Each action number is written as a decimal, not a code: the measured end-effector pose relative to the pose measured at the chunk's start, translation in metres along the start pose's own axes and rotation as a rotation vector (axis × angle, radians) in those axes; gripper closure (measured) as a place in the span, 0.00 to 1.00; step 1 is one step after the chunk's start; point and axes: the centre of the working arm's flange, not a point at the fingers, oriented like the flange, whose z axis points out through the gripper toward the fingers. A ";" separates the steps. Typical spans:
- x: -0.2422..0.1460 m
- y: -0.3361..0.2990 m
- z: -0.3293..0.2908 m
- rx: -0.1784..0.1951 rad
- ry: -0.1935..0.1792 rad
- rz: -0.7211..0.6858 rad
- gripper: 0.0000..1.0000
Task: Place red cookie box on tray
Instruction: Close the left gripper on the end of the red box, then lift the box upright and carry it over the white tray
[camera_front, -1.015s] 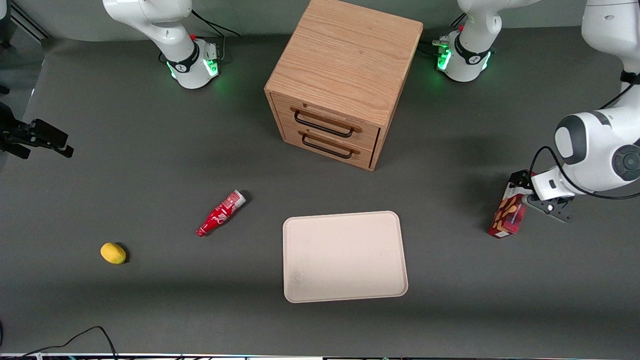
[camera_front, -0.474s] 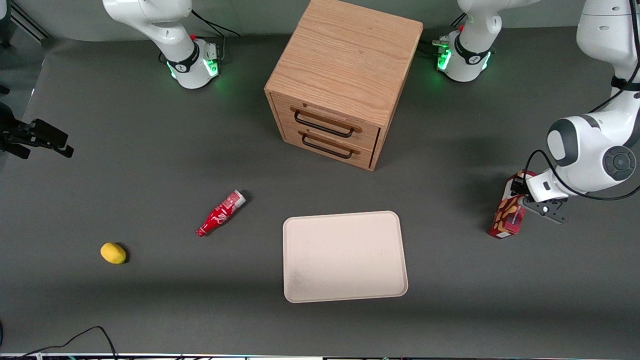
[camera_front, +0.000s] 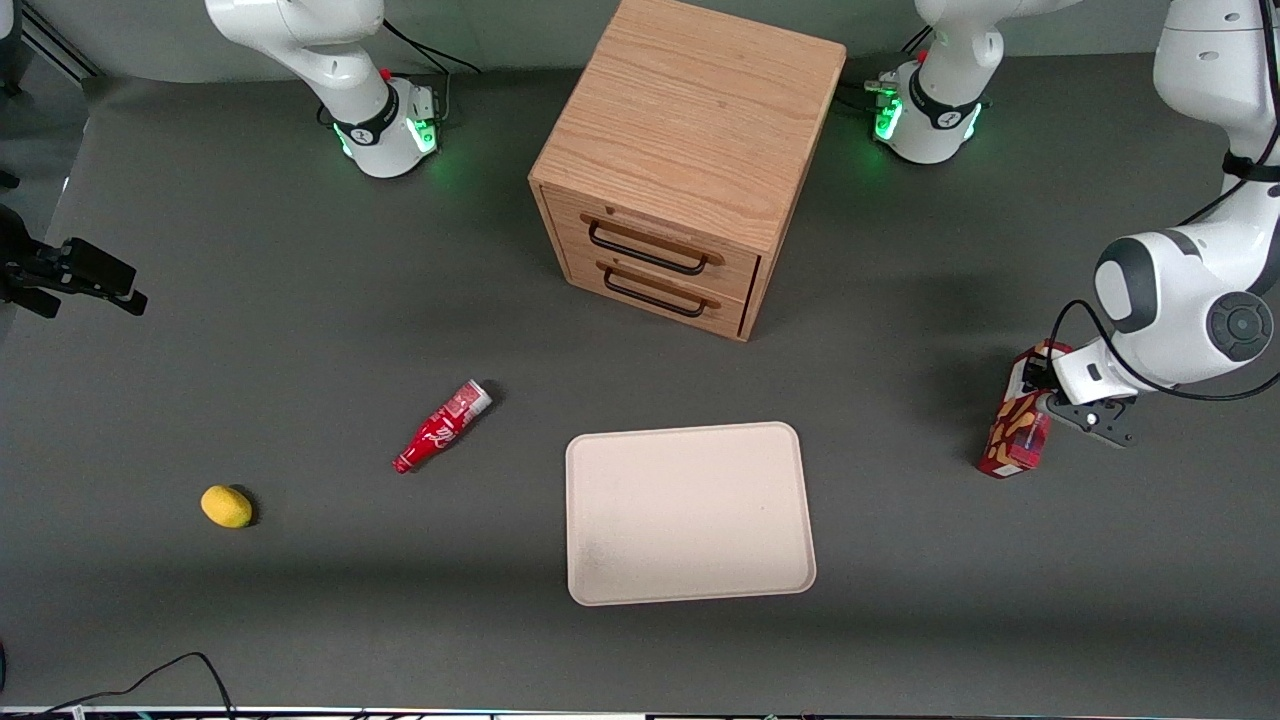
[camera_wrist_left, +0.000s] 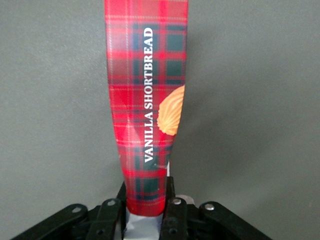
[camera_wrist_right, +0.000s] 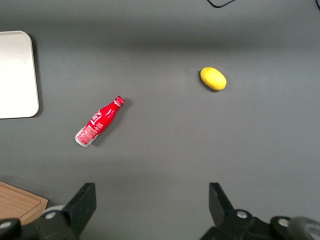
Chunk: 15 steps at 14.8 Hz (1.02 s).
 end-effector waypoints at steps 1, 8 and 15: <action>0.001 -0.001 -0.006 -0.002 -0.001 0.000 0.71; 0.012 -0.002 -0.162 -0.066 -0.060 -0.044 0.71; 0.026 0.065 -0.346 -0.083 -0.109 -0.325 0.71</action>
